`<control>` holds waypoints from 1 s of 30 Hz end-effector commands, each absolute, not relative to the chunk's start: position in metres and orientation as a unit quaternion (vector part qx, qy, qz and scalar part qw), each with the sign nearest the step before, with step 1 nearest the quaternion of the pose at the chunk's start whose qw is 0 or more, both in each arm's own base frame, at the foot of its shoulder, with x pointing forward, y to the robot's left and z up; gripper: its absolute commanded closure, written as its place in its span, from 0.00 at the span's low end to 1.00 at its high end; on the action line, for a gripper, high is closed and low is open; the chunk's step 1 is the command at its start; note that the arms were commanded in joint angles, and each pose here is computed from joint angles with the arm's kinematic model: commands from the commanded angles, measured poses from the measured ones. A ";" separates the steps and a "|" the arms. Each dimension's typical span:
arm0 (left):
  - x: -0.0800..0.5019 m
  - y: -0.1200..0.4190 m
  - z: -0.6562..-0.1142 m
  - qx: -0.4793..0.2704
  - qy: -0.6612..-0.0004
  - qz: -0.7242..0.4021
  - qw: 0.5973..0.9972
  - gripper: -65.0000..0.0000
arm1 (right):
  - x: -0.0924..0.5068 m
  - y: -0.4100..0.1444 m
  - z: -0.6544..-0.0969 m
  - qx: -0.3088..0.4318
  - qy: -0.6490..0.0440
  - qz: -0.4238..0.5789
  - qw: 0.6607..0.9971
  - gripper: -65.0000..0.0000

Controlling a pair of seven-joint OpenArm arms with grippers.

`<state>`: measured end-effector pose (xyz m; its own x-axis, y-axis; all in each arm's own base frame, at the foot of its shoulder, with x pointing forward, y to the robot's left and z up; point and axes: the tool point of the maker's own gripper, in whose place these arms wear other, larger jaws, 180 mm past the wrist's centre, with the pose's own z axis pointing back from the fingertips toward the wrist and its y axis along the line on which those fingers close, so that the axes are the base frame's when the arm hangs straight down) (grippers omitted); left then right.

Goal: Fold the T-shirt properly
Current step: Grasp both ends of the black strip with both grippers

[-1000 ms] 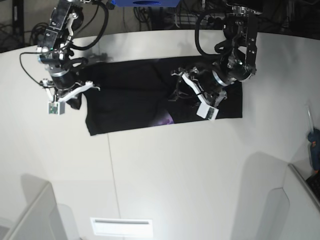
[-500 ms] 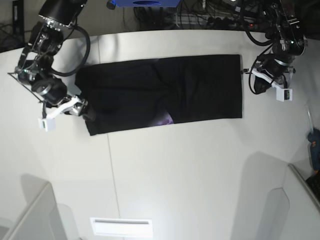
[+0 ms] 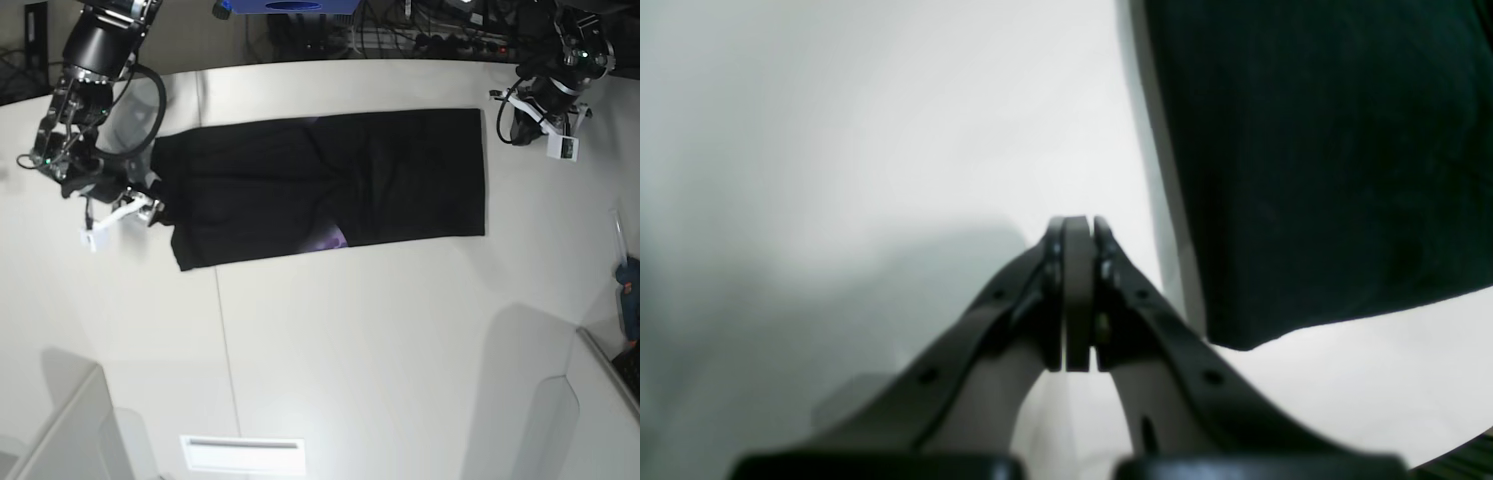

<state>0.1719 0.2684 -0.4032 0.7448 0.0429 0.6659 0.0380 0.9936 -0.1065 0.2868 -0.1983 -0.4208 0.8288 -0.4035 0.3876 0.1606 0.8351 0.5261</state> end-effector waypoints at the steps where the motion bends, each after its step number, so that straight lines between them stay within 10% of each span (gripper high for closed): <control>1: 0.177 0.270 -0.396 -0.058 -0.373 -0.003 0.926 1.00 | 0.293 -0.199 -0.412 0.247 -0.265 -0.143 0.921 0.24; 20: 0.205 0.241 -0.420 -0.104 -0.365 -0.008 0.925 1.00 | 0.268 -0.128 -0.438 0.273 -0.214 -0.053 0.937 0.31; 30: 0.216 0.215 -0.423 -0.131 -0.363 -0.032 0.922 1.00 | 0.279 -0.135 -0.434 0.264 -0.244 -0.061 0.931 0.77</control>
